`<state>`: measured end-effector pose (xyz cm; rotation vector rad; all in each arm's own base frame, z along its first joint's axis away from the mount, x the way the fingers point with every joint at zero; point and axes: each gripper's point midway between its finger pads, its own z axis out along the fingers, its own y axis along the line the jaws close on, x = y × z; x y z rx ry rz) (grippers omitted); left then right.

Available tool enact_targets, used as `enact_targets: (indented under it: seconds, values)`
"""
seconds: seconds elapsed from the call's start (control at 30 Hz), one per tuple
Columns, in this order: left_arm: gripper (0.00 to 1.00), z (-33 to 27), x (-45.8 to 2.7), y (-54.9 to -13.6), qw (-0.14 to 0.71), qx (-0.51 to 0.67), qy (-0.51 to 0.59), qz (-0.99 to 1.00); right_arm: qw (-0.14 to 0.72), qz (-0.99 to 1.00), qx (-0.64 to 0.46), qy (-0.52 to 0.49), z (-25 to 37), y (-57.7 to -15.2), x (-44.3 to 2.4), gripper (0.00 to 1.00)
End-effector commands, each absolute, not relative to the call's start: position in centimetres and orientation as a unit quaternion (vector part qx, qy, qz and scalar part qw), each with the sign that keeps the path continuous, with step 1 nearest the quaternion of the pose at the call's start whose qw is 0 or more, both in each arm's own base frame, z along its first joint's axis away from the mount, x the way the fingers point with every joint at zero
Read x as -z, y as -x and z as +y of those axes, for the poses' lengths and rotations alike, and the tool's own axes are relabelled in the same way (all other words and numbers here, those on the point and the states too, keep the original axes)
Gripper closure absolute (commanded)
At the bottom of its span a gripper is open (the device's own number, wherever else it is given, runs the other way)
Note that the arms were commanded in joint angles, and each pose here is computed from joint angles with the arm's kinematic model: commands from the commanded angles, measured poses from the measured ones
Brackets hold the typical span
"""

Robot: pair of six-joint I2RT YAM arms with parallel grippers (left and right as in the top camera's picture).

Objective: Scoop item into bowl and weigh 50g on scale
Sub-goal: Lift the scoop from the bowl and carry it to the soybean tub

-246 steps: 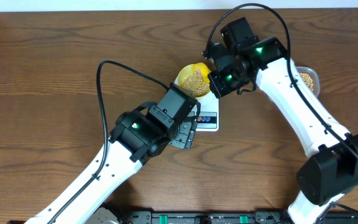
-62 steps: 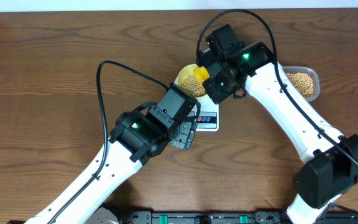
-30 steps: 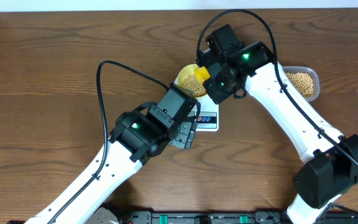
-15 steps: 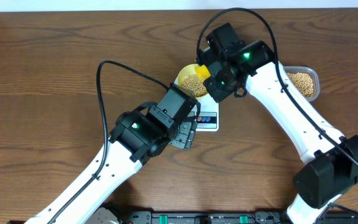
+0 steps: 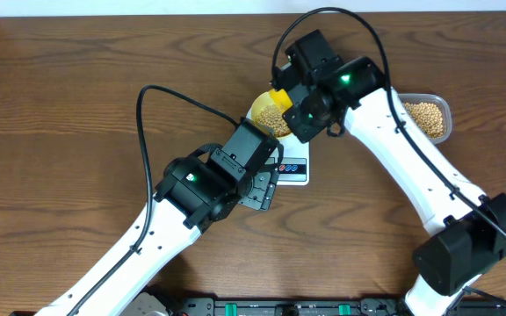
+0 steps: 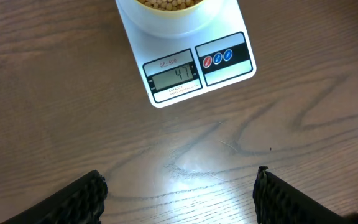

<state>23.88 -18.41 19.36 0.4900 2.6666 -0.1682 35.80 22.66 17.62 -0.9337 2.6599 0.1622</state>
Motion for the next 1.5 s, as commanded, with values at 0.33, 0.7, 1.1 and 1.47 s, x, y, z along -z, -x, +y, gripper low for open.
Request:
enact_targets:
  seconds: [0.33, 0.7, 1.1, 1.47]
  values:
    - [0.22, -18.6, -19.9, -24.2, 0.217, 0.063, -0.179, 0.958, 0.172, 0.923, -0.039, 0.342, 23.2, -35.9, -18.3, 0.99]
    - [0.22, -18.6, -19.9, -24.2, 0.217, 0.063, -0.179, 0.958, 0.171, 0.923, -0.039, 0.341, 23.2, -35.9, -18.3, 0.99]
    - [0.22, -18.6, -19.9, -24.2, 0.217, 0.063, -0.179, 0.958, 0.163, 0.938, -0.039, 0.303, 21.9, -35.9, -18.5, 0.99]
    - [0.22, -18.6, -19.9, -24.2, 0.217, 0.063, -0.179, 0.958, 0.231, 0.966, 0.088, 0.071, 10.3, -39.5, -22.8, 0.99]
